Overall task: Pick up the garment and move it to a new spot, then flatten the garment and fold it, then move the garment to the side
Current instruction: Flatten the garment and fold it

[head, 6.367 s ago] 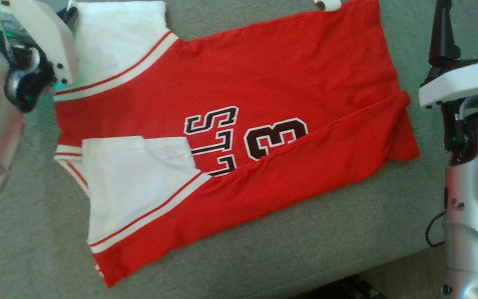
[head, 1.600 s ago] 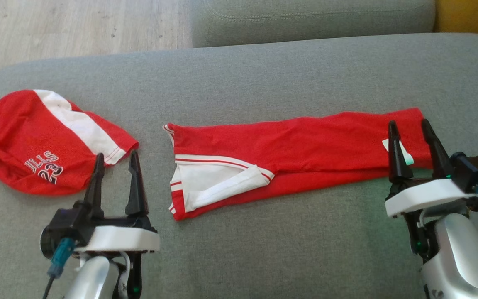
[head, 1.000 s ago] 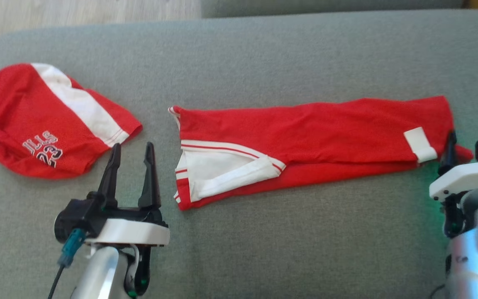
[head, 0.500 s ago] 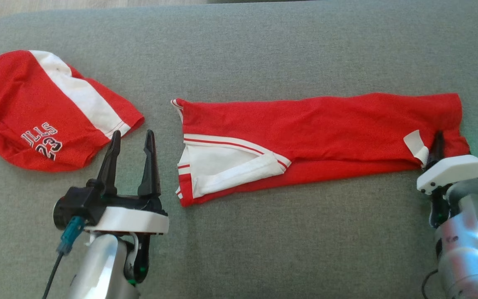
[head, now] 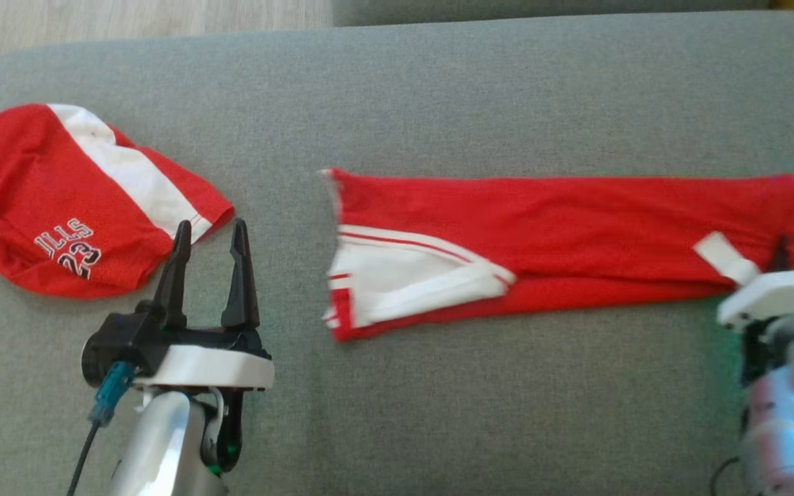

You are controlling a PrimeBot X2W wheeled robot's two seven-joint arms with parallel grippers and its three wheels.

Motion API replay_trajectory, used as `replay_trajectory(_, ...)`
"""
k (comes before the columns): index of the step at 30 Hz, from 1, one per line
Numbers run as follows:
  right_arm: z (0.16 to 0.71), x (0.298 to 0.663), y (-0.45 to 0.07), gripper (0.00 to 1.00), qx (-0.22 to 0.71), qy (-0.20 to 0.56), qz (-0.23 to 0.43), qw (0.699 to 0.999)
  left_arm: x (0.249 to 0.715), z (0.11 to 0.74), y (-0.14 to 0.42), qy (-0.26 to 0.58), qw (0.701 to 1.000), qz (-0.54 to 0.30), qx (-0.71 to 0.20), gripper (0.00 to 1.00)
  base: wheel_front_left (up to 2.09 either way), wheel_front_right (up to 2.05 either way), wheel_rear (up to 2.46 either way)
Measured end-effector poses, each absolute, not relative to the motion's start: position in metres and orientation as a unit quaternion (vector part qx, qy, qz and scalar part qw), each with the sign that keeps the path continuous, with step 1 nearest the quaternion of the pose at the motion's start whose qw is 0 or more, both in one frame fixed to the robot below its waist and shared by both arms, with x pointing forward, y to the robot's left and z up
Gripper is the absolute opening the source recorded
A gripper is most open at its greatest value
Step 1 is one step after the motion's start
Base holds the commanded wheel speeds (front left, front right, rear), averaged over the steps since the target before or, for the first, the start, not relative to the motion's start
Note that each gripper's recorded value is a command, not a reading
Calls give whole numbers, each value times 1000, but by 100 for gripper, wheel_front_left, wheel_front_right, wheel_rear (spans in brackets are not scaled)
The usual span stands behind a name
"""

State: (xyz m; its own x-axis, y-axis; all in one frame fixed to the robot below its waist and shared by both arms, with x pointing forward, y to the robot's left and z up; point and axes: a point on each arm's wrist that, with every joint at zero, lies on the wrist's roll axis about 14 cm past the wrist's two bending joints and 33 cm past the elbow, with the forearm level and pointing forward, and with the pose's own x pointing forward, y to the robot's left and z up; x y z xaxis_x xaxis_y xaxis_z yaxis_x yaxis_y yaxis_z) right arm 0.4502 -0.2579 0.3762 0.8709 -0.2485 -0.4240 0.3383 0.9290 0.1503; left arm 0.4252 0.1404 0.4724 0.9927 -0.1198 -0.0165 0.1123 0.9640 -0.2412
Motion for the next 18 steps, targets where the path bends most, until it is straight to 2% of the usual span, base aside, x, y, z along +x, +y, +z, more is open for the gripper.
replay_trajectory(6, 407, 441, -316, 0, 78, 160, -221, 959, 423, 479, 138, 8, 990, -62, -122, 100, 0, 0, 0)
replay_trajectory(10, 421, 441, -323, 0, 71, 144, -229, 960, 420, 480, 137, 7, 990, -64, -123, 100, 0, 0, 0)
replay_trajectory(14, 433, 449, -306, 0, 65, 130, -200, 969, 415, 482, 136, 5, 990, -65, -123, 100, 0, 0, 0)
replay_trajectory(18, 437, 465, -255, 0, 89, 124, -123, 981, 412, 490, 137, -5, 990, -65, -122, 100, 0, 0, 0)
